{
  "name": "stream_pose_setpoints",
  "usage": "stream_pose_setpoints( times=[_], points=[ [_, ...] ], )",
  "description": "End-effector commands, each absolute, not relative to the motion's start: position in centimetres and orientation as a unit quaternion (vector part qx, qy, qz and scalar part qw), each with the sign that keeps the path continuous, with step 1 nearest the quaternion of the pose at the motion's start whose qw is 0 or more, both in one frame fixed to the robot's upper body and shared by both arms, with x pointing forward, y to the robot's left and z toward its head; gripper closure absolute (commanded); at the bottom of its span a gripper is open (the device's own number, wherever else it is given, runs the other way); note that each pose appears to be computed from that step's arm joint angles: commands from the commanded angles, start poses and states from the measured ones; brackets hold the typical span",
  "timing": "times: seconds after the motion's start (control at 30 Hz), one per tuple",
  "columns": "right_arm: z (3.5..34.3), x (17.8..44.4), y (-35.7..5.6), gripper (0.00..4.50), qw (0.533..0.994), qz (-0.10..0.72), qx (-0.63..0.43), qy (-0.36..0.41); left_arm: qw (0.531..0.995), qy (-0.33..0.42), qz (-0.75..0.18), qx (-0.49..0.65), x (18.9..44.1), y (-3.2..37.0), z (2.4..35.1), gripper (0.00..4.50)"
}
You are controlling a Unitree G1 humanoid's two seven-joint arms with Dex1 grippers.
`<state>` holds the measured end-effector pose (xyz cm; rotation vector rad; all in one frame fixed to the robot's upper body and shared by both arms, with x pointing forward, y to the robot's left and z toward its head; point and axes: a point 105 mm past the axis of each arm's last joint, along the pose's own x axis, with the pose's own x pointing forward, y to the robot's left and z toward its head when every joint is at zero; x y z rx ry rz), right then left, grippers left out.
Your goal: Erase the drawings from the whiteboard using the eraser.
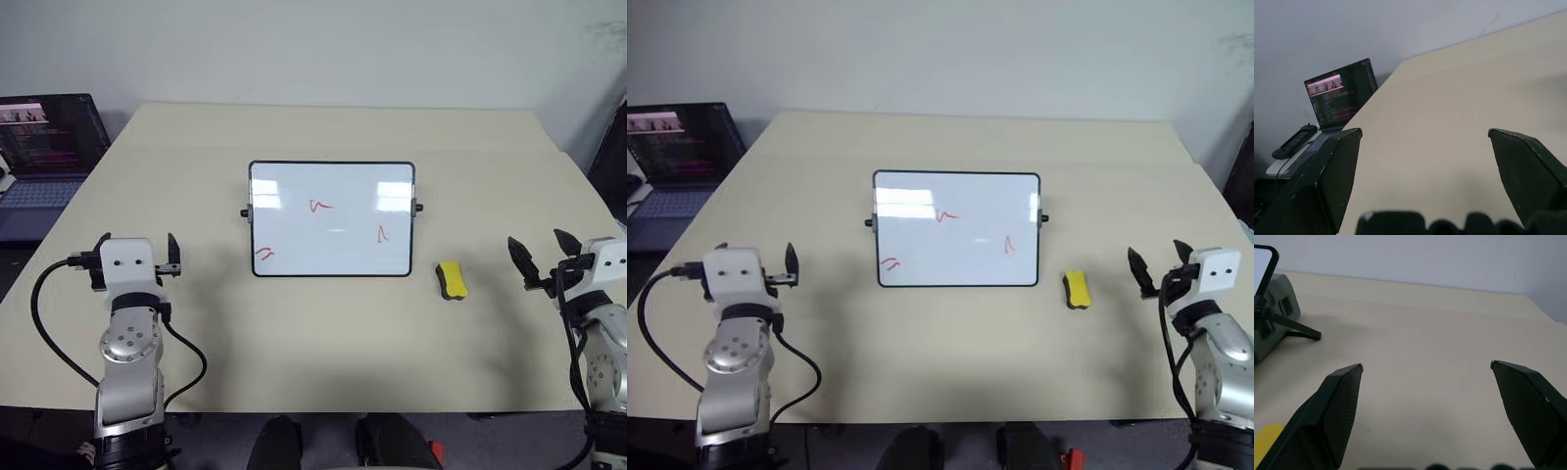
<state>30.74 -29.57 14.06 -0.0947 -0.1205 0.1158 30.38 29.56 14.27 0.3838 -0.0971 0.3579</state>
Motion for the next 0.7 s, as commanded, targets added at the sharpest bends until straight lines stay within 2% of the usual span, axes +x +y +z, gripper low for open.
stream_pose_setpoints(
  times=[0.03, 0.17, 0.4, 0.6, 0.7],
  points=[
    [15.3, 30.6, -29.7, 0.02, 0.995, 0.048, -0.04, -0.079, 0.964, -0.064, 0.174, 0.191, 30.8, 29.3, 15.0, 0.0],
    [15.3, 30.4, -29.3, 0.02, 0.995, 0.044, -0.044, -0.078, 0.965, -0.055, 0.182, 0.179, 30.6, 29.9, 14.8, 0.0],
    [16.8, 30.2, -28.2, 0.02, 0.994, 0.059, -0.016, -0.092, 0.975, -0.095, 0.11, 0.167, 30.8, 29.3, 17.0, 0.0],
    [17.4, 30.2, -25.4, 0.02, 0.992, 0.085, 0.038, -0.089, 0.979, -0.146, -0.006, 0.142, 31.2, 27.8, 20.9, 0.0],
    [17.4, 29.6, -23.8, 0.02, 0.99, 0.113, 0.047, -0.066, 0.97, -0.15, -0.112, 0.156, 32.1, 25.2, 22.1, 0.0]
  ],
)
